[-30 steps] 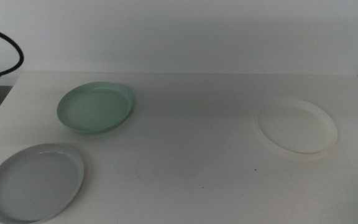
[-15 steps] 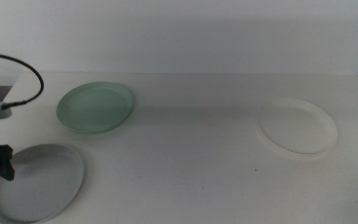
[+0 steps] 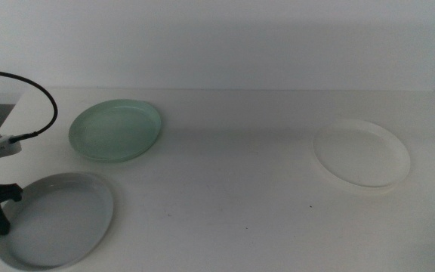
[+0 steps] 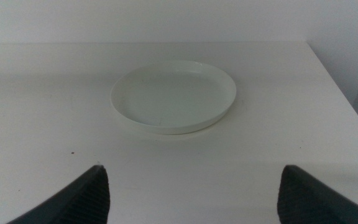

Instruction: Stack the three bowls on top of each other.

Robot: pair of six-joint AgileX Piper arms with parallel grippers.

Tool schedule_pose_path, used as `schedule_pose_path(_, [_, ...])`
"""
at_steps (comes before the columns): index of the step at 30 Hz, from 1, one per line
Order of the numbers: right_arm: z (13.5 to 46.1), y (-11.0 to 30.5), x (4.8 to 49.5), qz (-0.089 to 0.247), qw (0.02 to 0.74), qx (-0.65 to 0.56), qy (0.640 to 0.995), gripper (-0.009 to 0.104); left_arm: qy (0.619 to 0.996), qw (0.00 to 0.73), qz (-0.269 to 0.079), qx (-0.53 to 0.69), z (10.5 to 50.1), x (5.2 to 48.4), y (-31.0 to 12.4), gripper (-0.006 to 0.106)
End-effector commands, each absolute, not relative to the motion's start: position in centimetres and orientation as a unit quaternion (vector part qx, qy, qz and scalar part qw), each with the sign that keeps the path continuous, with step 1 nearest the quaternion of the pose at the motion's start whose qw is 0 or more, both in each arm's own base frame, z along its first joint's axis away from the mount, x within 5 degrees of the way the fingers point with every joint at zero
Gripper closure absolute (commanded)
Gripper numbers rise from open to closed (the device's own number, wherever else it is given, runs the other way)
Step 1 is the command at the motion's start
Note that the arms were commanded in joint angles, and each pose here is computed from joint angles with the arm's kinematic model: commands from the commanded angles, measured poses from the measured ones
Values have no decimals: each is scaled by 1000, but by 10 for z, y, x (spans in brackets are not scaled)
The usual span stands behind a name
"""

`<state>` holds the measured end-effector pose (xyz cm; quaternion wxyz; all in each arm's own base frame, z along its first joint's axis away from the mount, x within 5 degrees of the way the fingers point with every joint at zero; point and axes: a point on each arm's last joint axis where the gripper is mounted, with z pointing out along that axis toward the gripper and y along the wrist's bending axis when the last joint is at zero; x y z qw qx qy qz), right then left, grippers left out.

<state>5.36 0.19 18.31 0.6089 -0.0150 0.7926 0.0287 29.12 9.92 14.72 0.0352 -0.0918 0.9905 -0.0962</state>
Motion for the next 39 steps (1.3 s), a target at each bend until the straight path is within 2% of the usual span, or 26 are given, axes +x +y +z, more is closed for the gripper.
schedule_pose_path(1, [182, 2, 54, 24, 612, -17, 791, 16, 989, 25, -109, -99, 158, 287, 94, 102])
schedule_pose_path(7, [182, 2, 54, 24, 612, -17, 791, 16, 991, 85, -63, -76, 229, 288, 55, 102])
schedule_pose_path(11, [182, 2, 54, 24, 612, -17, 791, 16, 987, 134, -79, -33, 267, 311, 5, 102])
schedule_pose_path(14, [182, 2, 54, 24, 612, -17, 791, 16, 984, 147, -96, -3, 277, 329, -33, 102])
schedule_pose_path(20, [182, 2, 54, 24, 612, -17, 791, 16, 982, 124, -136, 42, 257, 364, -102, 102])
schedule_pose_path(24, [182, 2, 54, 24, 612, -17, 791, 16, 981, 112, -143, 62, 233, 379, -130, 102])
schedule_pose_path(30, [182, 2, 54, 24, 612, -17, 791, 16, 976, 99, -184, 62, 199, 390, -153, 102])
schedule_pose_path(39, [182, 2, 54, 24, 612, -17, 791, 16, 980, 63, -182, 57, 168, 393, -158, 100])
